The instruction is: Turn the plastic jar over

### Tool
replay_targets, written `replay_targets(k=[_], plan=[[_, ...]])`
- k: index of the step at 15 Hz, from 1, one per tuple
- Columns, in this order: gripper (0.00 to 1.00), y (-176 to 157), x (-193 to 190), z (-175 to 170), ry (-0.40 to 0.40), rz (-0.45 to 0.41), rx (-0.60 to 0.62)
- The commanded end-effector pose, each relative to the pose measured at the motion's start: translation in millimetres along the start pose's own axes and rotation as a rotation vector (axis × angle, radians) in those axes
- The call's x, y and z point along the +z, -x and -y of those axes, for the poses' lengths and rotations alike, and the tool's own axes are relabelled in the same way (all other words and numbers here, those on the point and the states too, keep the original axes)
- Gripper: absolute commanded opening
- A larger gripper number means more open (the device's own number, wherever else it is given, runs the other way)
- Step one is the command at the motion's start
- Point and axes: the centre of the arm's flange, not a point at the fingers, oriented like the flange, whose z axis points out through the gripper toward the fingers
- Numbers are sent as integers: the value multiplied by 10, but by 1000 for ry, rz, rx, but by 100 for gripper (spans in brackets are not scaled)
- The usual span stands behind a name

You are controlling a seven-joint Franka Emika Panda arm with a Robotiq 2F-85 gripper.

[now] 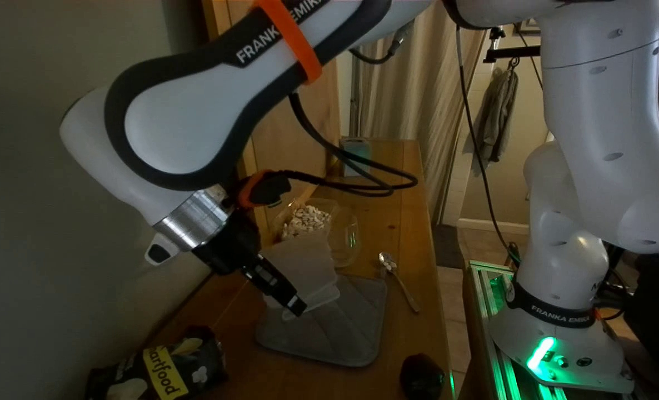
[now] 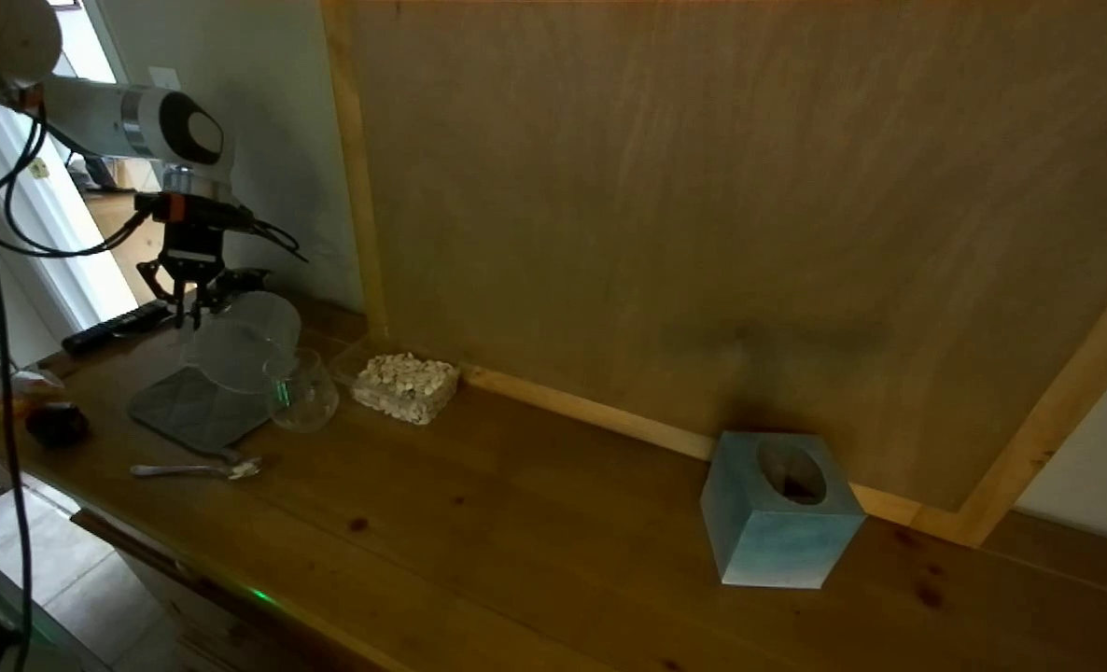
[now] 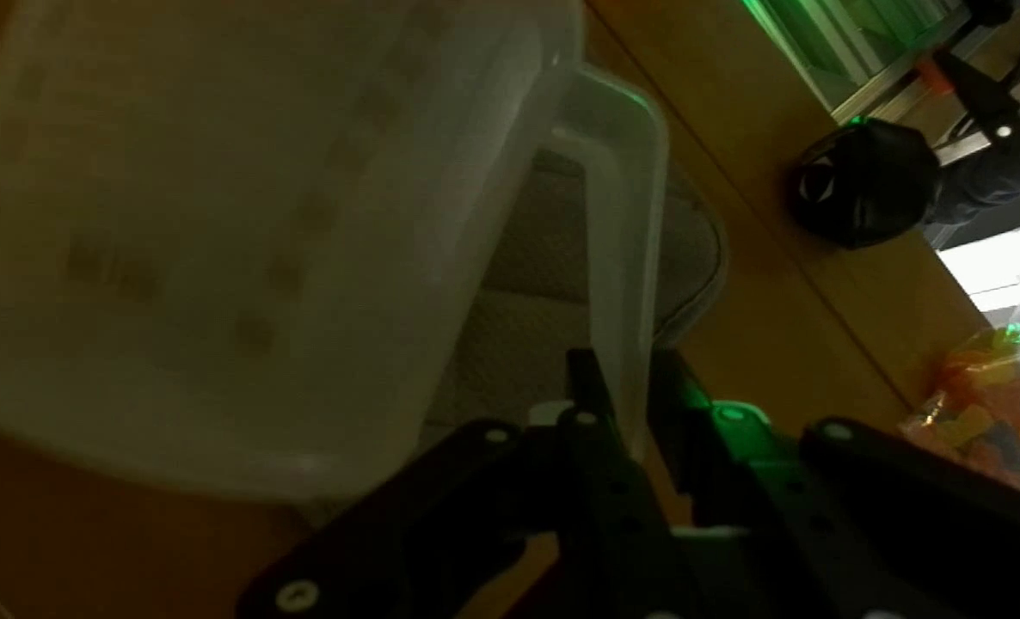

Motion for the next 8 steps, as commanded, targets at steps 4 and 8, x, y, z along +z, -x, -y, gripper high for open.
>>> replay_targets(k=[4, 8], plan=[[52, -155, -51, -39, 37, -14, -75], [80, -97, -205, 79, 82, -86, -49]])
